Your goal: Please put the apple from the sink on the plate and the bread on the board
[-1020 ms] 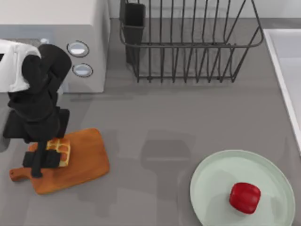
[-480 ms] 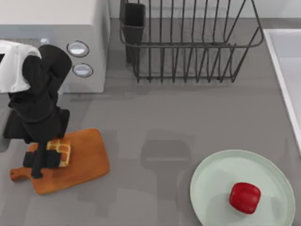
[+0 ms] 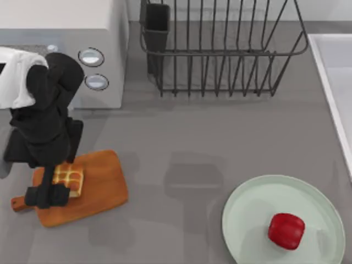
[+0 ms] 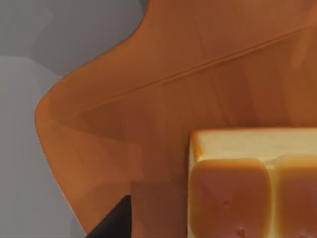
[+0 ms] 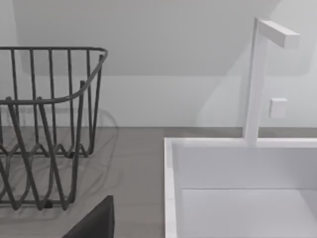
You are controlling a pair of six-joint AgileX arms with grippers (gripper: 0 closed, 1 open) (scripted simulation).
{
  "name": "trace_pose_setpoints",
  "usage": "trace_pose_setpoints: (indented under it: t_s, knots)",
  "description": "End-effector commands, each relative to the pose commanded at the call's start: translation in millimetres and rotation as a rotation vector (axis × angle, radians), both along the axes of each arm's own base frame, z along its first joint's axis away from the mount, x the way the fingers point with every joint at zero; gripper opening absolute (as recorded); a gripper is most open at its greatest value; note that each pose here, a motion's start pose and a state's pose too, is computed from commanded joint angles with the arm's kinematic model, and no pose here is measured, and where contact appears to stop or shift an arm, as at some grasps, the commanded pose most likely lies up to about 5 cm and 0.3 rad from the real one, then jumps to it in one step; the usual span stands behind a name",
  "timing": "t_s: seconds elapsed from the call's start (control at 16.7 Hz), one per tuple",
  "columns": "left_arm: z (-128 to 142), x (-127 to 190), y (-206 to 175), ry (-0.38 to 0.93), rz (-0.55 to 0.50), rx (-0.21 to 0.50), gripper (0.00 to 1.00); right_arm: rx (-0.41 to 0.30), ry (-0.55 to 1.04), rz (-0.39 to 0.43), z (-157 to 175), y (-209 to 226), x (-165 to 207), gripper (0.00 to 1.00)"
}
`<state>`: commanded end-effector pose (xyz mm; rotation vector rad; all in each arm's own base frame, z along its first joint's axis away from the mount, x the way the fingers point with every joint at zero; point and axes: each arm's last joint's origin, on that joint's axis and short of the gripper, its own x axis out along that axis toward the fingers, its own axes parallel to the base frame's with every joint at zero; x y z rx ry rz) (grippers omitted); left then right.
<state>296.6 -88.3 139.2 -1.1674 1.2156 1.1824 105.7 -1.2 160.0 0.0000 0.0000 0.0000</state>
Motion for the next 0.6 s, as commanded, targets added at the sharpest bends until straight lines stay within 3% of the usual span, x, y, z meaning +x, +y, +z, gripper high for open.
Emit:
trace_pose_setpoints:
  t_s: [0.42,0.6]
  knots:
    - [0.3,0.1,0.1,-0.001,0.0,0.0,1.0,0.0,0.0,0.0,0.0,0.0,0.0,1.0]
    - [13.5,-2.9,0.4,-0.079,-0.062,-0.03,1.0,0.0,0.0,0.0,0.0,0.0,0.0,1.0]
